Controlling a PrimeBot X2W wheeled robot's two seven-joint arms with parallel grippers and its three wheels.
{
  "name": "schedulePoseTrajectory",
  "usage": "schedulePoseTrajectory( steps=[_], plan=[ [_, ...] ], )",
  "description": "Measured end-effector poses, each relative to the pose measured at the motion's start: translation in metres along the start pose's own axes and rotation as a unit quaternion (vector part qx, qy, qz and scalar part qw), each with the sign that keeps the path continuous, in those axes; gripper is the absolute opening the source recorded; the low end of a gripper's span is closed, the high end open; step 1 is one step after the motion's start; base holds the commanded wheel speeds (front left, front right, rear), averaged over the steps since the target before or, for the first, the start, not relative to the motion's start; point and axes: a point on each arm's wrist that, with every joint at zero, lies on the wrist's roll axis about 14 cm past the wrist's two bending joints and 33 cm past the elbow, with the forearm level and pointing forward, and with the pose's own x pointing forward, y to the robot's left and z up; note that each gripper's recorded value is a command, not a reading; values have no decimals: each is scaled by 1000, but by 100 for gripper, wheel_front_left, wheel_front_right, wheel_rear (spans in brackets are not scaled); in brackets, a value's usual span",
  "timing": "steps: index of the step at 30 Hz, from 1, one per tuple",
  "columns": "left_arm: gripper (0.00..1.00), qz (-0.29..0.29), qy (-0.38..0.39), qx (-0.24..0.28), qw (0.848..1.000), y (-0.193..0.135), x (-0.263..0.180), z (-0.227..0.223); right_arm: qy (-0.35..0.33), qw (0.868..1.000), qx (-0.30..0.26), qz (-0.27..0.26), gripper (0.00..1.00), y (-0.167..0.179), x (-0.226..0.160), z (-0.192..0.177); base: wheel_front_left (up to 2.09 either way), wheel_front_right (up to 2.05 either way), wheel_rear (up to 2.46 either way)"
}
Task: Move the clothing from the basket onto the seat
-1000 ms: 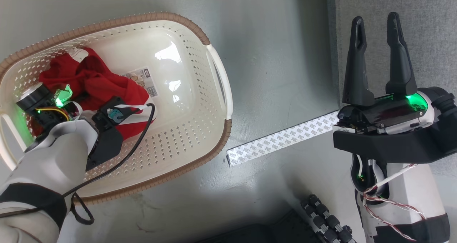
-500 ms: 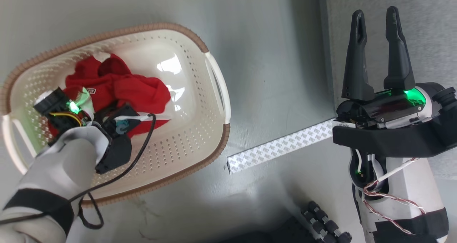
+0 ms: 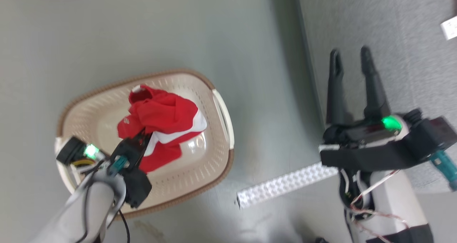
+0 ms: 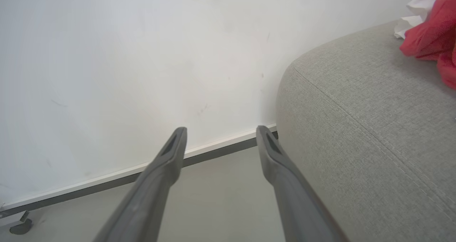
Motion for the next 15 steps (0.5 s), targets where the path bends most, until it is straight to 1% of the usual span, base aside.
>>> schedulePoseTrajectory(
  steps=[4,7,12,15],
  plan=[
    [0,47,-50,-21,997,14,-31,39,-13,1000,12,13,100,17,-11,20,0,0,0],
    [0,80,-86,-39,992,21,-56,66,-20,999,15,20,100,28,-22,32,0,0,0],
    [0,138,-129,-76,979,32,-101,97,-32,999,16,30,100,43,-40,52,0,0,0],
    [0,171,-161,-94,968,37,-129,117,-32,999,20,35,100,52,-56,57,0,0,0]
  ],
)
